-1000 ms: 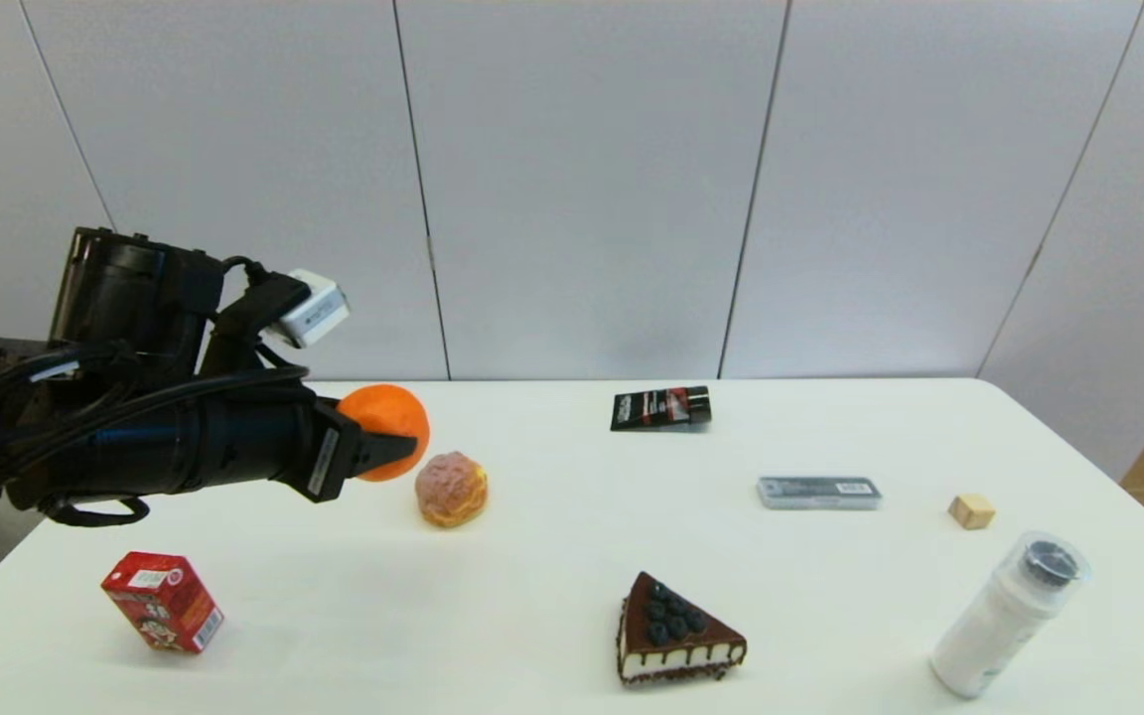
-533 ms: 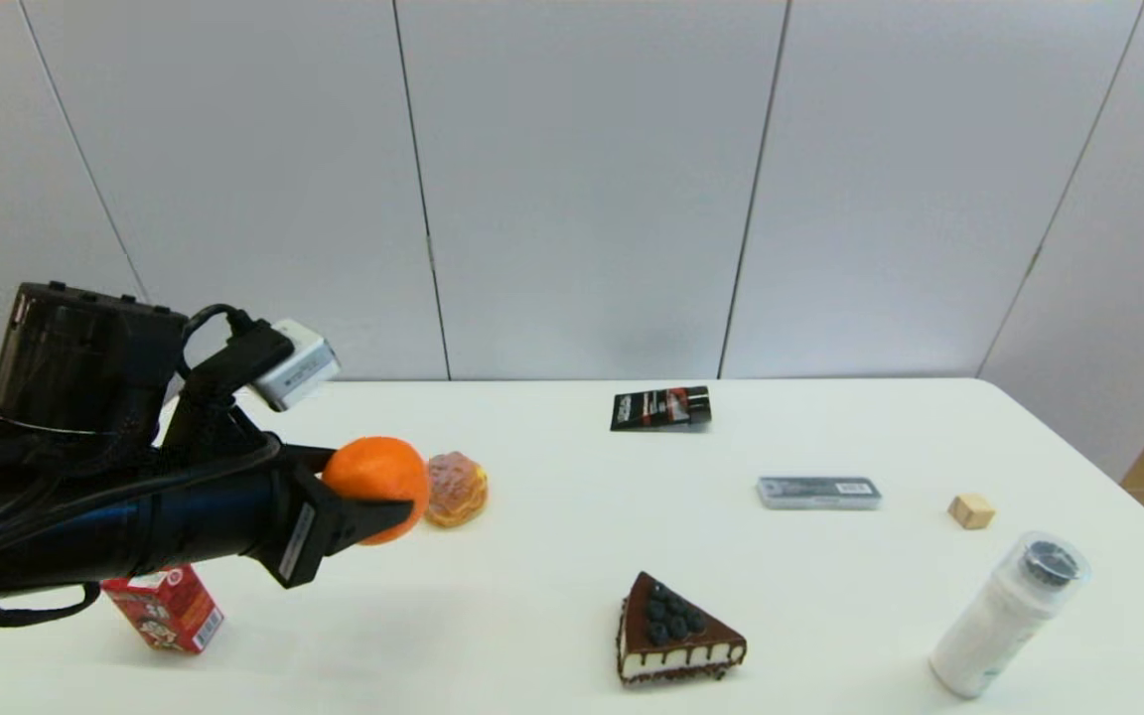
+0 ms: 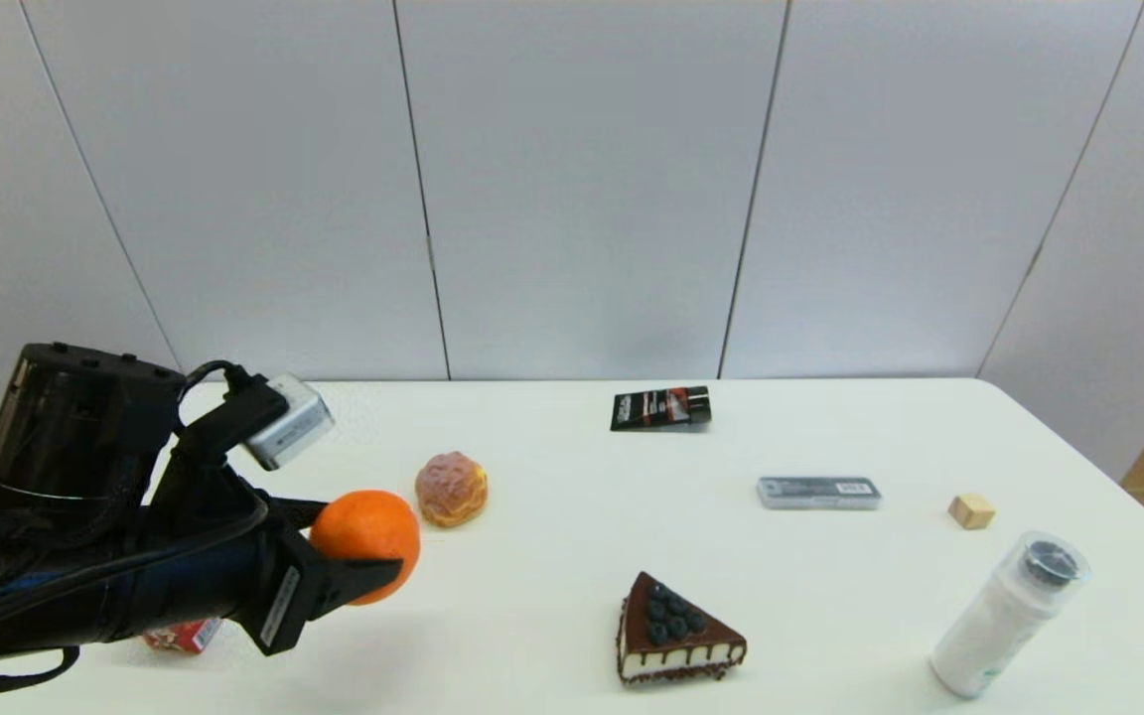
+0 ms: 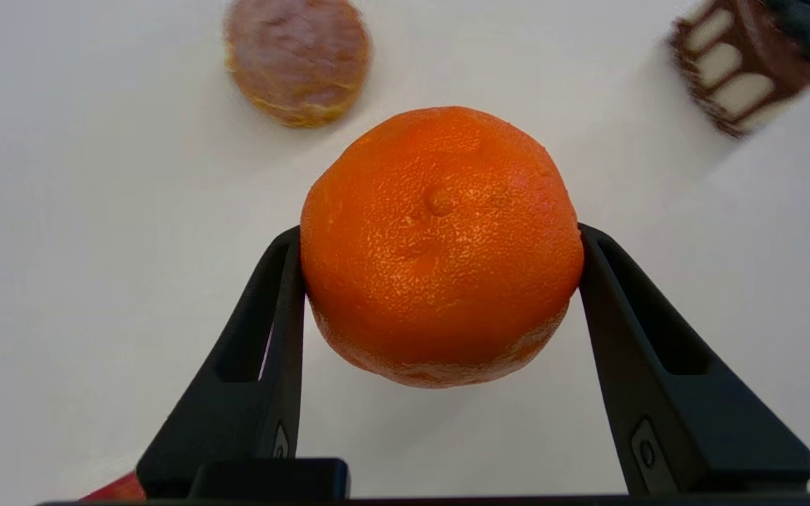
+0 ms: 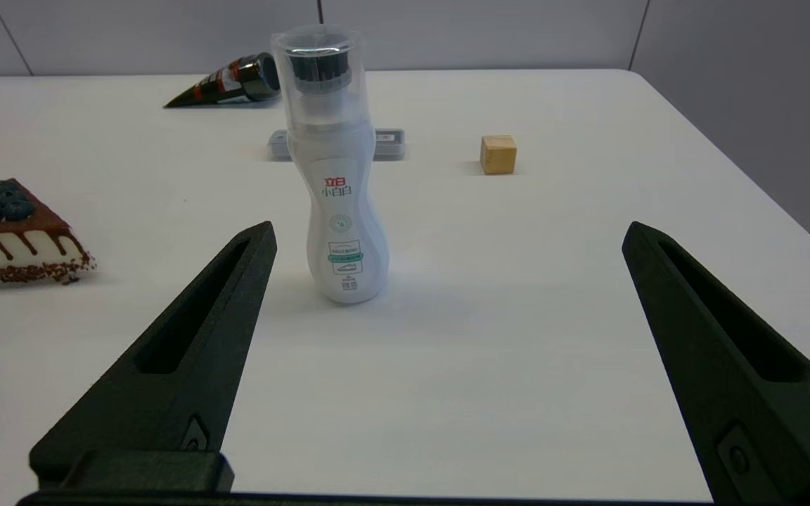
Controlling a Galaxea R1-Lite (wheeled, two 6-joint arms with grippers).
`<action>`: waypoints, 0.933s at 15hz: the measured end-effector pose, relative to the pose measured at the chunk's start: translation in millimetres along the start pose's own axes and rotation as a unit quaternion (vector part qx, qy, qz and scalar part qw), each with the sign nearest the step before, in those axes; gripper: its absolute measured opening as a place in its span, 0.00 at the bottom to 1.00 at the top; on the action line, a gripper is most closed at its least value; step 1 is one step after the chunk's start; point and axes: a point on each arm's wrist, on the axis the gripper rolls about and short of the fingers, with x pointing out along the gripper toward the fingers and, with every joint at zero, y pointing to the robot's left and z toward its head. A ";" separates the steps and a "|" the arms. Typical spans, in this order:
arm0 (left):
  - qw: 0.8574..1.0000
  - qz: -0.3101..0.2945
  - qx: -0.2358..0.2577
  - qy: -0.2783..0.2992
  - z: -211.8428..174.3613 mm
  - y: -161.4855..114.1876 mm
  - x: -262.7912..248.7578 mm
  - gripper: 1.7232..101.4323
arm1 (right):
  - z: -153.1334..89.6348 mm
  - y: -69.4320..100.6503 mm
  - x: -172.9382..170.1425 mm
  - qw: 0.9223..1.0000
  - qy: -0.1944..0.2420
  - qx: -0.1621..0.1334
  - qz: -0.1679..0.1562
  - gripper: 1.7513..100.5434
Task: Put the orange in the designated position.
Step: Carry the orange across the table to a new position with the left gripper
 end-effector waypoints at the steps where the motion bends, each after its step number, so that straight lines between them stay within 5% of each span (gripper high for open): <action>1: 1.000 -0.014 0.002 0.003 -1.9 -2.3 0.9 0.65 | 0.0 0.0 0.0 1.000 0.000 0.000 0.000 0.97; 14: 0.997 -0.037 -0.012 0.072 -8.4 0.6 42.5 0.65 | 0.1 0.0 0.0 1.000 0.000 0.000 0.000 0.97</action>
